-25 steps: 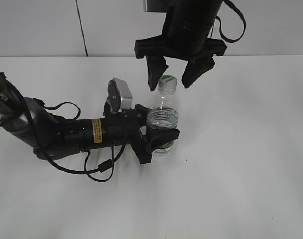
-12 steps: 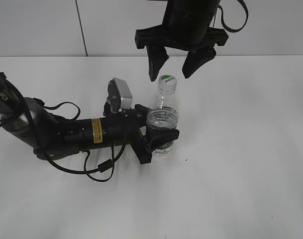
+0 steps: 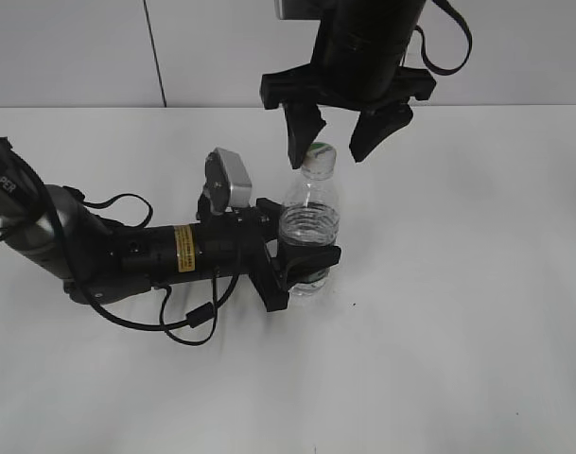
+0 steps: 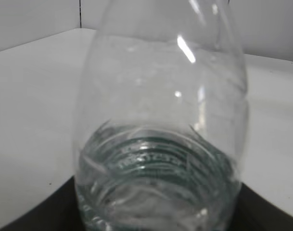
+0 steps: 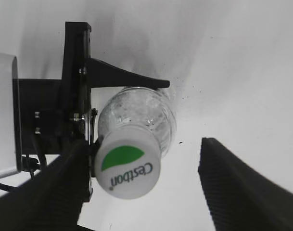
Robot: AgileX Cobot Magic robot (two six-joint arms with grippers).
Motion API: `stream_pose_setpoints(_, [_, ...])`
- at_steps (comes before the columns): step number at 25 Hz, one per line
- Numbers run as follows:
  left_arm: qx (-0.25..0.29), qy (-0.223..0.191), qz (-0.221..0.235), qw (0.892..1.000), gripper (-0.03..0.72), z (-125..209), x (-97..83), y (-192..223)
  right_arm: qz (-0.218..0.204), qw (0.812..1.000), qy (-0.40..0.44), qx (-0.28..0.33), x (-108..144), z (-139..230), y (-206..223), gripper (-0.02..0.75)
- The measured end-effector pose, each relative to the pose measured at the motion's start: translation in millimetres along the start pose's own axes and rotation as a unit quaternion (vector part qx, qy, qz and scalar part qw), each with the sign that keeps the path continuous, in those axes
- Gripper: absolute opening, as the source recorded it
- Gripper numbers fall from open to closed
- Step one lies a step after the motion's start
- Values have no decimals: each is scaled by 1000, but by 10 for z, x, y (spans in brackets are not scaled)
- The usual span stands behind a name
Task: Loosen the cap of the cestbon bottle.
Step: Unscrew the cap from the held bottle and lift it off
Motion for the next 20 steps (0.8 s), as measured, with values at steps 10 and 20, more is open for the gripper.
stream_pose_setpoints(10, [0,0,-1,1000,402,0,1,0,-13,1000,-15,3,39,13,-3,294])
stream_pose_setpoints(20, [0,0,0,1000,402,0,-1,0,-21,999,-48,5,58,19,-7,294])
Point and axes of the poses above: a point on each arm's last joint axis where the gripper is mounted, y pointing out along that axis toward the gripper, x along the wrist's bending axis when the last joint is at zero, z = x × y, the point moved 3 cm from there along y, pointing out along that axis toward the gripper, and after that the axes turned 8 degrees about y, right-handed, at the moved point
